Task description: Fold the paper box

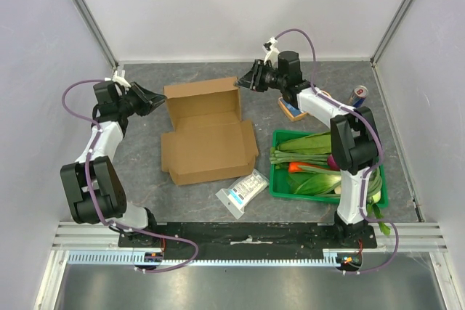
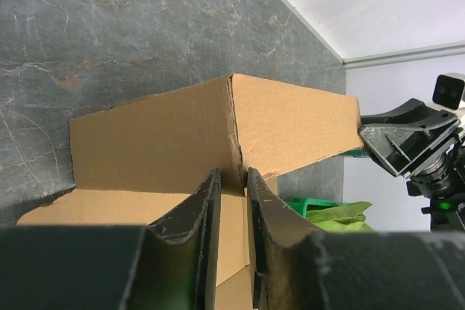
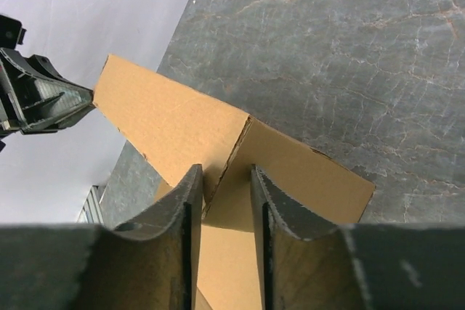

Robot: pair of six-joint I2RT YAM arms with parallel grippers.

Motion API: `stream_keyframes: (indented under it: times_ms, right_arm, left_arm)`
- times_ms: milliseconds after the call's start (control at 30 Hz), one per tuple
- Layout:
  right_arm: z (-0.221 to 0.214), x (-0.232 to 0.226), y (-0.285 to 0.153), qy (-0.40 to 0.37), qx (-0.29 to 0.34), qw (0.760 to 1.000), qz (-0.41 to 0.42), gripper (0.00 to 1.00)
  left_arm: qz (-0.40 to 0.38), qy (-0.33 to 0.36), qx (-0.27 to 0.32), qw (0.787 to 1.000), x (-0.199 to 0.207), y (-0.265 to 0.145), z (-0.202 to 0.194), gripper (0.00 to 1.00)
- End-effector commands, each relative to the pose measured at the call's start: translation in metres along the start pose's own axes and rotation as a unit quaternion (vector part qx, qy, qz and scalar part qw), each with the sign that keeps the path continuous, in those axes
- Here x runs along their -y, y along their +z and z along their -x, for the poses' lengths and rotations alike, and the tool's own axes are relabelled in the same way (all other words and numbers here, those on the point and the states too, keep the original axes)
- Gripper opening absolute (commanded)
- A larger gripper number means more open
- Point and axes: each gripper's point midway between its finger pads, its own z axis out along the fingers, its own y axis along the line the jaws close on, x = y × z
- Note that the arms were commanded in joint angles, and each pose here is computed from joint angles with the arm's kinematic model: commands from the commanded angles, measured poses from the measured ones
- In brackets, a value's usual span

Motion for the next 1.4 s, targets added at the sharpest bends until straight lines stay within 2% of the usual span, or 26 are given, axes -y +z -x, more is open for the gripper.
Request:
stream_keyframes:
  times_ms: [0, 100, 133, 167, 267, 367, 500, 533, 600, 633, 667, 700, 733, 767, 800, 833, 867, 933, 967, 1067, 1167, 1200, 1267, 1300, 1333, 1367]
  right_arm:
    - [-0.010, 0.001, 0.001, -0.006, 0.003, 1.000, 0.005, 0.33]
    - [-0.006, -0.005, 0.012, -0.021, 0.011, 0.999, 0.027, 0.32]
    - [-0.004, -0.007, 0.016, -0.025, 0.014, 0.999, 0.028, 0.32]
    - [-0.004, -0.004, 0.021, -0.029, 0.017, 0.999, 0.025, 0.32]
    - [0.011, -0.009, 0.038, -0.039, 0.037, 0.998, 0.023, 0.34]
    - [0.027, -0.018, 0.056, -0.051, 0.057, 0.997, 0.025, 0.39]
    - [0.048, -0.012, 0.063, -0.076, 0.048, 0.996, -0.026, 0.61]
    - [0.054, -0.007, 0.059, -0.085, 0.049, 0.994, -0.046, 0.70]
    - [0.059, 0.019, 0.032, -0.083, 0.040, 0.986, -0.137, 0.81]
    - [0.062, 0.026, 0.019, -0.106, 0.036, 0.979, -0.168, 0.91]
    - [0.076, 0.028, -0.002, -0.118, 0.052, 0.969, -0.209, 0.93]
    - [0.060, 0.046, -0.018, -0.114, 0.024, 0.963, -0.244, 0.95]
    - [0.066, 0.039, -0.036, -0.125, 0.028, 0.957, -0.259, 0.96]
    - [0.062, 0.043, -0.048, -0.121, 0.025, 0.953, -0.277, 0.96]
    - [0.037, 0.063, -0.062, -0.105, 0.001, 0.944, -0.314, 0.96]
    - [0.039, 0.048, -0.078, -0.094, 0.014, 0.945, -0.311, 0.96]
    - [0.011, 0.059, -0.086, -0.078, -0.011, 0.944, -0.320, 0.96]
    - [0.002, 0.041, -0.103, -0.073, -0.012, 0.948, -0.308, 0.97]
    - [-0.019, 0.047, -0.112, -0.075, -0.030, 0.944, -0.320, 0.98]
    - [-0.021, 0.043, -0.139, -0.105, -0.019, 0.935, -0.338, 0.98]
    - [-0.011, 0.031, -0.143, -0.127, -0.013, 0.938, -0.322, 0.98]
    - [-0.011, 0.023, -0.140, -0.127, -0.016, 0.944, -0.303, 0.98]
    - [-0.006, 0.012, -0.139, -0.122, -0.006, 0.951, -0.283, 0.98]
    - [-0.006, 0.008, -0.138, -0.118, -0.003, 0.954, -0.276, 0.98]
    - [-0.004, 0.005, -0.136, -0.119, 0.001, 0.956, -0.270, 0.98]
    - [-0.002, 0.004, -0.137, -0.119, 0.002, 0.956, -0.268, 0.98]
  left_arm:
    - [0.004, 0.032, 0.010, 0.999, -0.001, -0.007, -0.001, 0.24]
    - [0.021, 0.040, 0.027, 0.999, -0.001, -0.015, 0.002, 0.31]
    - [0.022, 0.044, 0.032, 0.998, 0.001, -0.017, 0.004, 0.36]
    - [0.021, 0.049, 0.039, 0.998, 0.004, -0.019, 0.007, 0.46]
    - [0.030, 0.060, 0.060, 0.996, 0.009, -0.026, 0.017, 0.59]
    - [0.046, 0.078, 0.089, 0.992, 0.015, -0.037, 0.029, 0.65]
    - [0.096, 0.120, 0.133, 0.979, 0.017, -0.066, 0.040, 0.66]
    - [0.102, 0.130, 0.140, 0.976, 0.019, -0.072, 0.041, 0.66]
    - [0.117, 0.153, 0.155, 0.969, 0.024, -0.090, 0.040, 0.66]
    - [0.119, 0.158, 0.157, 0.968, 0.026, -0.094, 0.039, 0.66]
    - [0.116, 0.161, 0.158, 0.967, 0.028, -0.098, 0.036, 0.65]
    - [0.104, 0.169, 0.157, 0.967, 0.034, -0.103, 0.028, 0.63]
    - [0.096, 0.174, 0.156, 0.968, 0.038, -0.105, 0.022, 0.58]
    - [0.088, 0.182, 0.151, 0.968, 0.042, -0.105, 0.014, 0.57]
    - [0.070, 0.203, 0.134, 0.967, 0.051, -0.101, -0.003, 0.55]
    - [0.064, 0.212, 0.117, 0.968, 0.054, -0.098, -0.016, 0.52]
    - [0.036, 0.245, 0.084, 0.965, 0.070, -0.088, -0.042, 0.53]
    - [0.016, 0.282, 0.037, 0.958, 0.083, -0.082, -0.080, 0.53]
    - [0.015, 0.314, 0.016, 0.949, 0.090, -0.079, -0.103, 0.54]
    - [0.035, 0.344, -0.011, 0.938, 0.085, -0.088, -0.131, 0.56]
    - [0.003, 0.358, -0.027, 0.933, 0.089, -0.098, -0.145, 0.57]
    - [0.005, 0.357, -0.039, 0.933, 0.087, -0.097, -0.149, 0.58]
    - [0.038, 0.309, -0.060, 0.948, 0.077, -0.099, -0.155, 0.58]
    - [0.060, 0.273, -0.064, 0.958, 0.071, -0.100, -0.158, 0.58]
    - [0.080, 0.199, -0.059, 0.975, 0.065, -0.100, -0.163, 0.61]
    - [0.087, 0.165, -0.055, 0.981, 0.063, -0.101, -0.166, 0.67]
